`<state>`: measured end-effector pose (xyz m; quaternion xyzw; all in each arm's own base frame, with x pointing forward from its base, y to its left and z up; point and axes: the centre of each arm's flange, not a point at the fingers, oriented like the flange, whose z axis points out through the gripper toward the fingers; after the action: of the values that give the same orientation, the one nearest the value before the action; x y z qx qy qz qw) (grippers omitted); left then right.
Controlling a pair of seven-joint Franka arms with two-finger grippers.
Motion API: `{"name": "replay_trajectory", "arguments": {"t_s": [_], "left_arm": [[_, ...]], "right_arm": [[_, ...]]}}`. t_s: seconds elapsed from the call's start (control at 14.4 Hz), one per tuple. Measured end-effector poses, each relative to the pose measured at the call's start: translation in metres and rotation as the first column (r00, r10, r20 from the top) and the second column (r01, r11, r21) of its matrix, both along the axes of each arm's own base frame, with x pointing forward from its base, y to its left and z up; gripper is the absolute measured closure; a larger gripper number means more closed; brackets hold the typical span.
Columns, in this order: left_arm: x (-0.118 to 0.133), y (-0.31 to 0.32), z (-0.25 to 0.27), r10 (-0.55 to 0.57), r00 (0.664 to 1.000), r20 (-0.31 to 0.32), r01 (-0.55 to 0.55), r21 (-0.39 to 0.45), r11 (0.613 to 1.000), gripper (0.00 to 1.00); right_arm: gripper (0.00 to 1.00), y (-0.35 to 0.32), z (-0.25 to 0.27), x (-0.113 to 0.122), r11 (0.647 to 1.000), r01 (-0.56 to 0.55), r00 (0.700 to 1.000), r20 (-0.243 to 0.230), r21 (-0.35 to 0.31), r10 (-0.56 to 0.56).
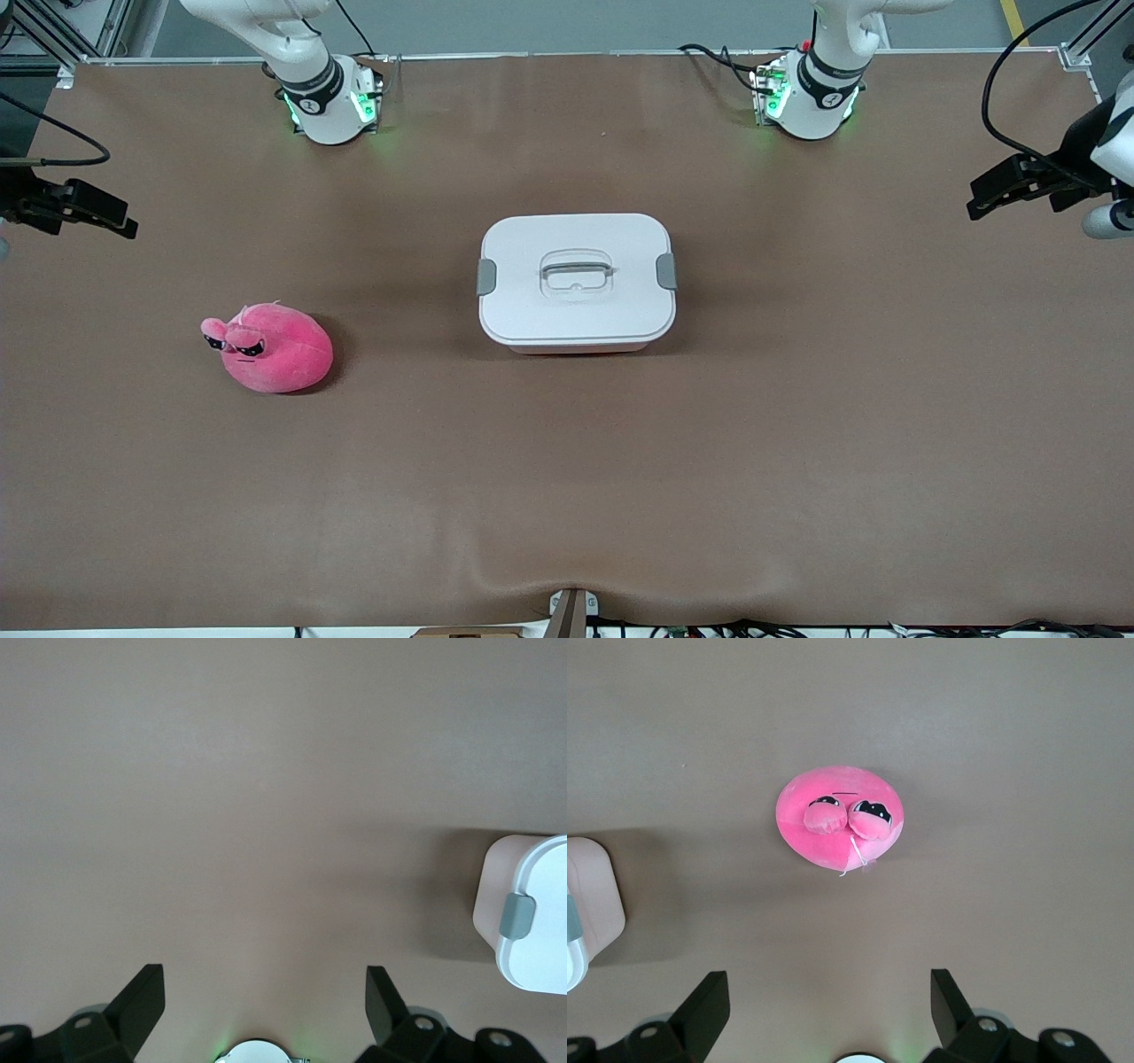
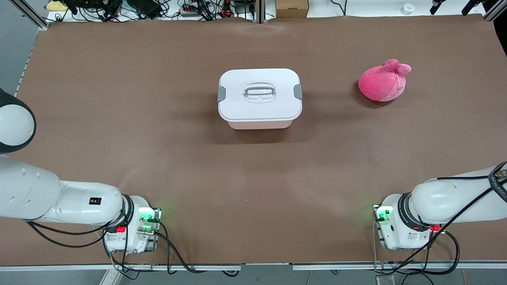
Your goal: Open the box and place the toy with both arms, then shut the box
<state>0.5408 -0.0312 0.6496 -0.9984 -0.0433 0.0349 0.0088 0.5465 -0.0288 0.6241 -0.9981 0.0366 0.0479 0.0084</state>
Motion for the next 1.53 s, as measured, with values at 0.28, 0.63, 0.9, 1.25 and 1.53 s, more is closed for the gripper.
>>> {"name": "replay_trajectory", "arguments": {"t_s": [0.28,0.63,0.9,1.25,1.53], "left_arm": [[0.0,0.008,0.0,0.006,1.0,-0.003,-0.006,0.0,1.0,0.0],[0.001,0.011,-0.002,0.011,1.0,-0.009,-0.011,0.0,1.0,0.0],[0.01,0.025,-0.018,0.037,0.999,-0.037,-0.037,0.011,0.999,0.0],[0.011,0.014,-0.021,0.164,0.986,-0.038,-0.163,0.027,0.986,0.0],[0.011,-0.014,-0.024,0.269,0.962,-0.035,-0.268,0.045,0.962,0.0]], "right_arm": [[0.0,0.0,-0.001,0.001,1.0,-0.001,1.0,-0.002,0.0,0.001],[0.0,0.002,-0.001,0.001,1.0,-0.004,1.0,-0.001,0.0,0.004],[0.0,0.003,-0.004,0.005,1.0,-0.005,1.0,0.005,-0.001,0.005],[0.0,0.003,-0.007,0.009,1.0,-0.004,1.0,0.014,-0.002,0.005],[0.0,0.003,-0.007,0.009,1.0,-0.004,1.0,0.014,-0.002,0.004]]}}
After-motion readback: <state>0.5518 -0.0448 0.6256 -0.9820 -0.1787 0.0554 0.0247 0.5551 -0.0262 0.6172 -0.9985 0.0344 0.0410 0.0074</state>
